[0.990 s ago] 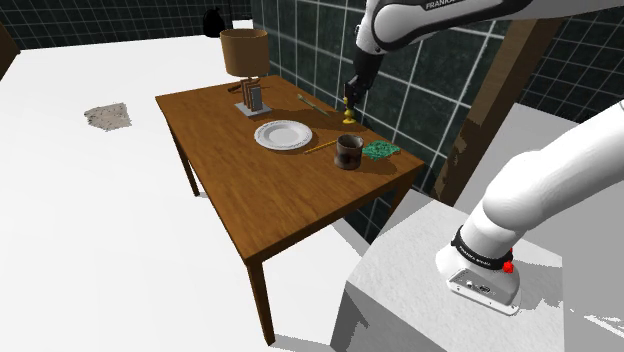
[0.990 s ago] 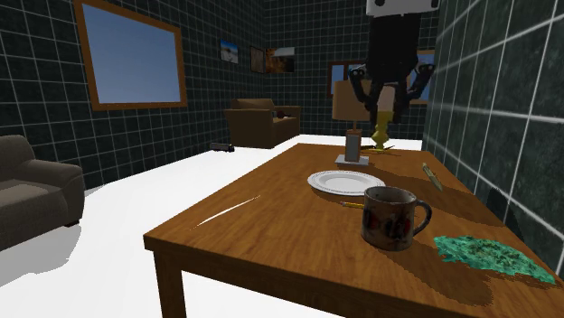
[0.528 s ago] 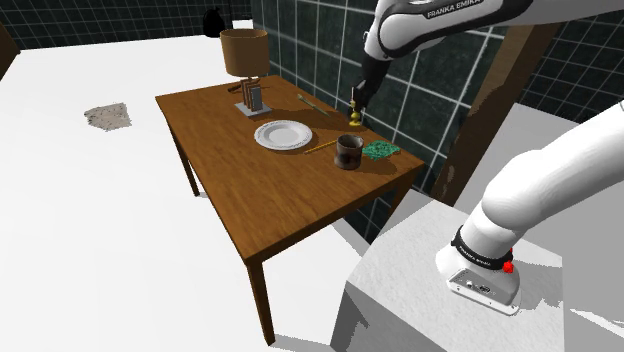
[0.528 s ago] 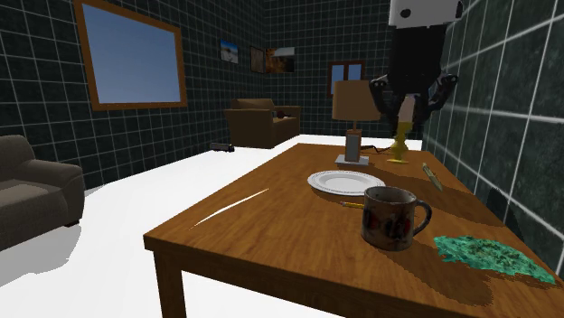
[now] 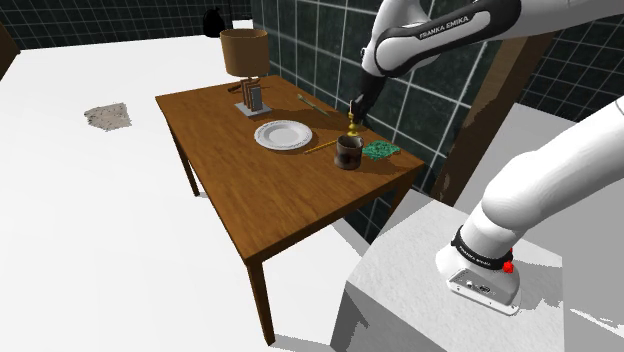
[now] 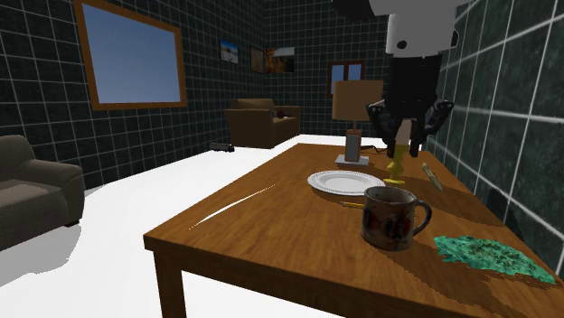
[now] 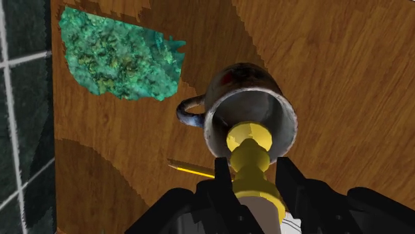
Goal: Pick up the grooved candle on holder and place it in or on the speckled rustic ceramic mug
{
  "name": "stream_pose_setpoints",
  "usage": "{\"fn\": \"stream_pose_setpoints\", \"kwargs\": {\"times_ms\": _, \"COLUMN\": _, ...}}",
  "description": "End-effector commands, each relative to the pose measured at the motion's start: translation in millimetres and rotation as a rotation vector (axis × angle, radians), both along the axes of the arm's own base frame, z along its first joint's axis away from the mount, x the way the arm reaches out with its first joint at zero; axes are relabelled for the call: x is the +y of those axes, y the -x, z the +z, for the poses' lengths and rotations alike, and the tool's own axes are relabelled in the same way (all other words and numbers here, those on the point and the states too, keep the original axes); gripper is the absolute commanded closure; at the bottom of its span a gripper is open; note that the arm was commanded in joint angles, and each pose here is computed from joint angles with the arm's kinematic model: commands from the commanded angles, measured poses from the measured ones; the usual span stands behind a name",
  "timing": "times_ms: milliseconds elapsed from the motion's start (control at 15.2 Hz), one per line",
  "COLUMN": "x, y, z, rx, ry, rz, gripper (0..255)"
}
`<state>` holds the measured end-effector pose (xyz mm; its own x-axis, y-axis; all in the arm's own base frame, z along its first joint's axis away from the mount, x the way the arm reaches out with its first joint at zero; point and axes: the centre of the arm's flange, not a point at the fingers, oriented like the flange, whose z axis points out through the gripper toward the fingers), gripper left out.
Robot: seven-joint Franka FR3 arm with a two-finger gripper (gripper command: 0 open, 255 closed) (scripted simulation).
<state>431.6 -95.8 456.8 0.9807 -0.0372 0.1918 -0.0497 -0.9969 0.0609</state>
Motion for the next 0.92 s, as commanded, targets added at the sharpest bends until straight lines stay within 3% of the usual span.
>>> {"fn": "stream_pose_setpoints", "kwargs": {"times_ms": 0, "x": -0.5, "y": -0.8, "z": -9.9, "rx": -0.001, "ry": 0.0, "rz": 0.0, "gripper": 255}}
{"fn": "stream_pose_setpoints", "kwargs": {"times_ms": 594, "x": -0.5, "y": -0.8, "z": -19.1, "rx": -0.001, "ry": 0.0, "rz": 0.0, "gripper": 255}}
{"fn": "stream_pose_setpoints", "kwargs": {"times_ms": 660, "x": -0.5, "y": -0.8, "z": -19.1, "rx": -0.001, "ry": 0.0, "rz": 0.0, "gripper": 0}}
{"fn": "stream_pose_setpoints", "kwargs": {"times_ms": 858, "x": -0.5, "y": -0.8, "z": -19.1, "rx": -0.001, "ry": 0.0, "rz": 0.0, "gripper": 0}}
